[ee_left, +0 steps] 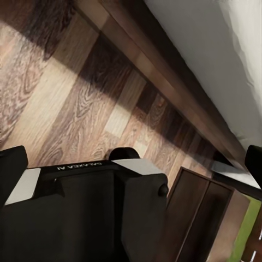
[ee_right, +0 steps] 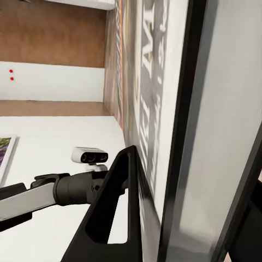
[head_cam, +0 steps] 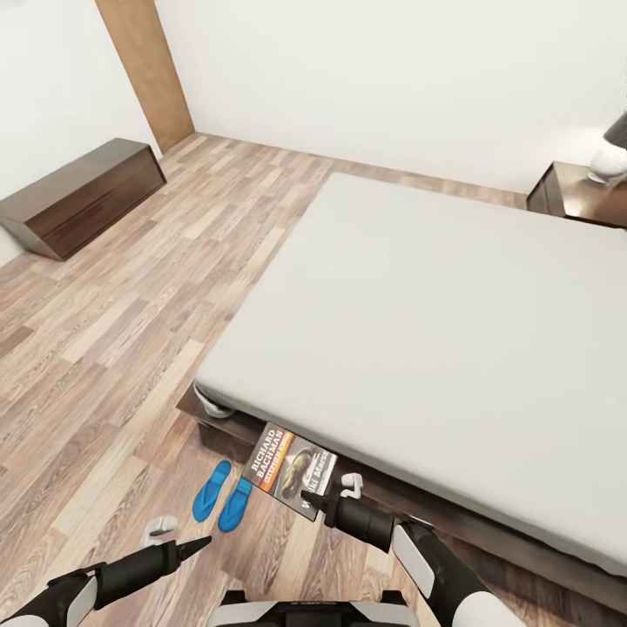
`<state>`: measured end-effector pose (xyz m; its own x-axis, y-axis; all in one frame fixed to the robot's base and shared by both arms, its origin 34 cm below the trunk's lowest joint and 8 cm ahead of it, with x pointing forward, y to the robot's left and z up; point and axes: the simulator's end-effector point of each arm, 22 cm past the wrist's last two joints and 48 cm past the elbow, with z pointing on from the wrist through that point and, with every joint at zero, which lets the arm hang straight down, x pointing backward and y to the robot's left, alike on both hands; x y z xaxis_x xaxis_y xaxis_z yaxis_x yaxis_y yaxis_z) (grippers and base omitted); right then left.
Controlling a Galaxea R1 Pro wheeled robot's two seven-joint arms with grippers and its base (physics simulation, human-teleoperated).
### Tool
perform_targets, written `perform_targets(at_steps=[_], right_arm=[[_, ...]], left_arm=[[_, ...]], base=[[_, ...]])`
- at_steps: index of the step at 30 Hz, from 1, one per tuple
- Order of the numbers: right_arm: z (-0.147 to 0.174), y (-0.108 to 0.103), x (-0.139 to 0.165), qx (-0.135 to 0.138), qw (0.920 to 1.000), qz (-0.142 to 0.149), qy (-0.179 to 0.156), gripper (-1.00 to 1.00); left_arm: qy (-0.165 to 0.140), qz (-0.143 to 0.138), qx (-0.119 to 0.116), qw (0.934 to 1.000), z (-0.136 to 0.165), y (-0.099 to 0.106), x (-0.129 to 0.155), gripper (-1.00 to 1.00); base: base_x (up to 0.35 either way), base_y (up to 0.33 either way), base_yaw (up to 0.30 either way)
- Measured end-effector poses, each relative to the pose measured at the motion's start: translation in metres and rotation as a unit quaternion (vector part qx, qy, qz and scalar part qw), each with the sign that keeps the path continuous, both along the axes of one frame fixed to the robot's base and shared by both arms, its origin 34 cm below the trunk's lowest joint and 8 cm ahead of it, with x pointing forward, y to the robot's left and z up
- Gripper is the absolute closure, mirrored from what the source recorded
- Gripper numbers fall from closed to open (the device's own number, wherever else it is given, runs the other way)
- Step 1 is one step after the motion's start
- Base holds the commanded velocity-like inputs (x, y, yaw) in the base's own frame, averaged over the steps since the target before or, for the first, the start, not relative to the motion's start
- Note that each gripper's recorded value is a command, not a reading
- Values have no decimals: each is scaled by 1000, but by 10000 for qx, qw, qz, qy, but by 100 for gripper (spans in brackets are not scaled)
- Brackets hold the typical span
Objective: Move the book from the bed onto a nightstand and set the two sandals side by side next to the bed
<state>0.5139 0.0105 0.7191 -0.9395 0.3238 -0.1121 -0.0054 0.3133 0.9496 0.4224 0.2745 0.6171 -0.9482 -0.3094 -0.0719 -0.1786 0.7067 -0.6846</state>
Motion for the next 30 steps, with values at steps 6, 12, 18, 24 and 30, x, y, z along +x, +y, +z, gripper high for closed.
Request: perform_targets(at_steps=[6,12,18,24,30], right_arm=[[4,0,3,-1,10000,-1,-48,100],[8,0,5,0,10000,0,-95,100],[12,0,8,0,9999,-1,-146,100],[13,0,9,-2,9999,2,-162,100],[13,1,9,-5,9999,-4,-169,100]], left_arm=[[-47,0,4,10000,3,0,4,-100],[-95,1,8,10000,6,1,7,-100],[-144,0,5,9999,9,0,11,-100],[-163,-4,5,9999,10,0,12,-100],[-164,-7,6,9999,10,0,12,-100]], base=[[0,0,0],[0,0,0],[0,0,0],[0,0,0],[0,0,0]])
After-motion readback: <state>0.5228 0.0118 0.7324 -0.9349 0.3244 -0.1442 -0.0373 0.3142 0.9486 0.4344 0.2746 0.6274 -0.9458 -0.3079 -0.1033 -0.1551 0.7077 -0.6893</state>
